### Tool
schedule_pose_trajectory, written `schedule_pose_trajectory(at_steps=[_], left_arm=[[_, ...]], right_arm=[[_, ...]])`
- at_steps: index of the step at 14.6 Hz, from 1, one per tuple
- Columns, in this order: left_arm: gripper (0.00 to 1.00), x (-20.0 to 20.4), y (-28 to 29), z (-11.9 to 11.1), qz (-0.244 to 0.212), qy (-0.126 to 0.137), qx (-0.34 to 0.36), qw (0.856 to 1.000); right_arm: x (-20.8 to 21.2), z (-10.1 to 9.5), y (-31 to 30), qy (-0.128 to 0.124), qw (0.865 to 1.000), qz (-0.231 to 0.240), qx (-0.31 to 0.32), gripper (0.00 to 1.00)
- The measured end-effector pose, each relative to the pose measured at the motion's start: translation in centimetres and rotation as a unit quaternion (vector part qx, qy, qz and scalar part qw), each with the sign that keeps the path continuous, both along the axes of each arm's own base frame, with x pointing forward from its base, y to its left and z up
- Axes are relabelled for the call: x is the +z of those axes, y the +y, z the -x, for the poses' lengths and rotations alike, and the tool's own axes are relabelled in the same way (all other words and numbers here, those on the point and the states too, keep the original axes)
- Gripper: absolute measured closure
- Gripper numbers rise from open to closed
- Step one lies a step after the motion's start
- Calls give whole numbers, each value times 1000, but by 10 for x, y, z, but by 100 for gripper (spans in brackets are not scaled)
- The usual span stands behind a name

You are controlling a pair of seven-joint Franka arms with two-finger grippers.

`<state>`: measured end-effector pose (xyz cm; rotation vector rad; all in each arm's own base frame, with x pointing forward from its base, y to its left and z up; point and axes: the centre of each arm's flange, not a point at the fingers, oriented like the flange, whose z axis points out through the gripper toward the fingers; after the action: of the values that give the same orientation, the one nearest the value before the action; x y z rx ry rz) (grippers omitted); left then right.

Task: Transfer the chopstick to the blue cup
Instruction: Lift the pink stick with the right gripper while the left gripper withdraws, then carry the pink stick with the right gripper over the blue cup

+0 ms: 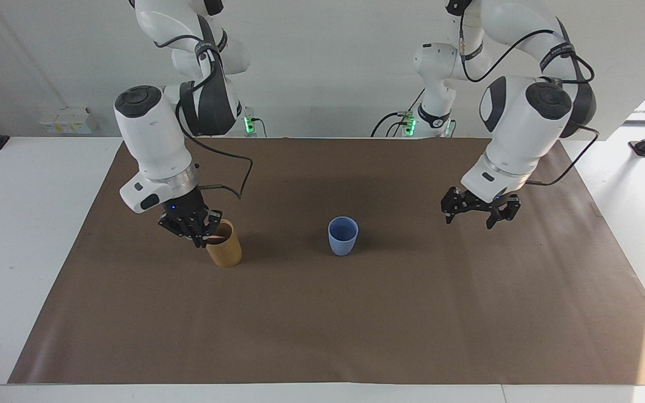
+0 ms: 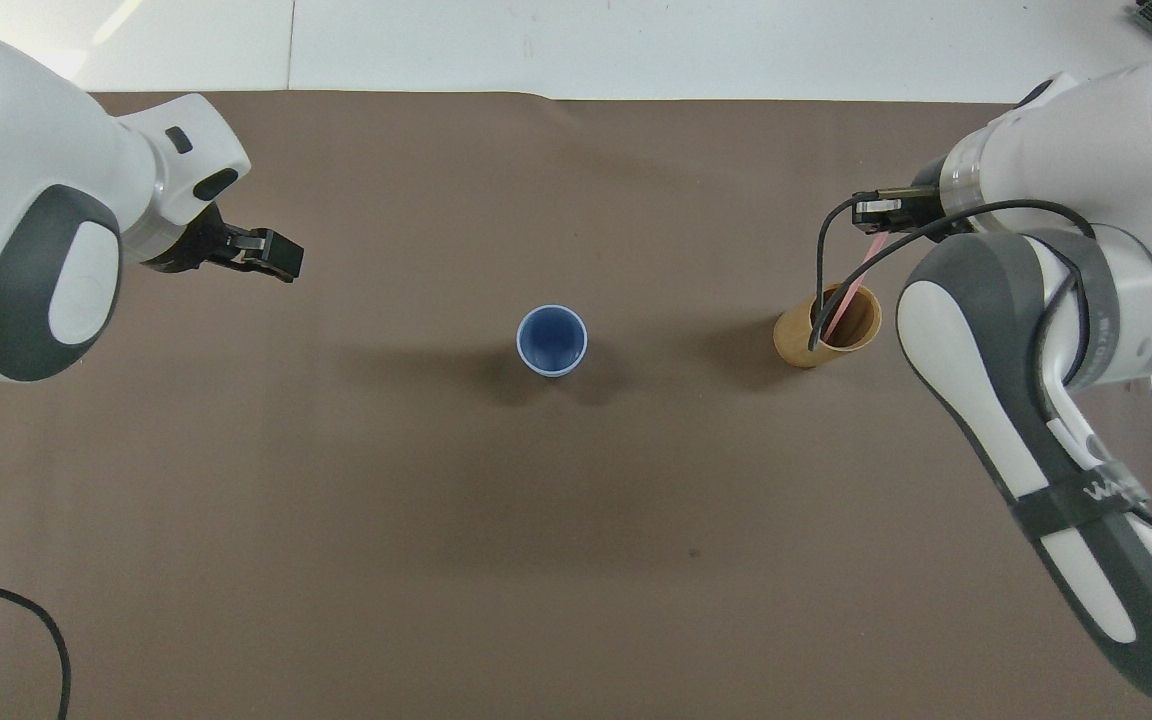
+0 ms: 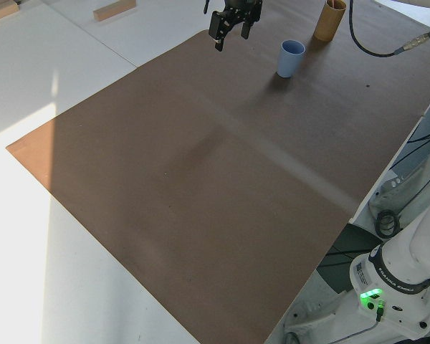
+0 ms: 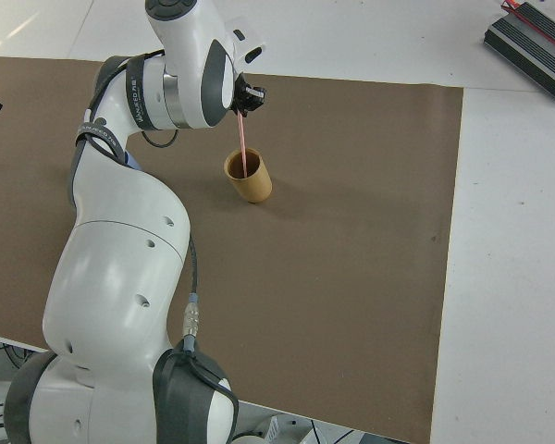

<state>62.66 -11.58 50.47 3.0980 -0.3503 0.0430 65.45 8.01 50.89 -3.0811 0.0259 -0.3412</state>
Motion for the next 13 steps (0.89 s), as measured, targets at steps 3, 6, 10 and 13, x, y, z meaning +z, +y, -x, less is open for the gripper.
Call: schedule_pose_trajectory(at_steps=[3,6,10,13], left_arm=[[0,5,59,-5,-2,0,-17,1000],[0,30,76,1,-1,-19,-15,1000],[0,93,68,35,0,-9,-25,1000],[0,133,66,60,-1,-1,-30,1000]], right_arm=[[54,20,-2,-32,999,-2,0,92],[106,42,-2,-69,998,-4,1,92],[128,52,53,-135,990,-26,23,92],[129,65,115,-158,985,-62,20,92]])
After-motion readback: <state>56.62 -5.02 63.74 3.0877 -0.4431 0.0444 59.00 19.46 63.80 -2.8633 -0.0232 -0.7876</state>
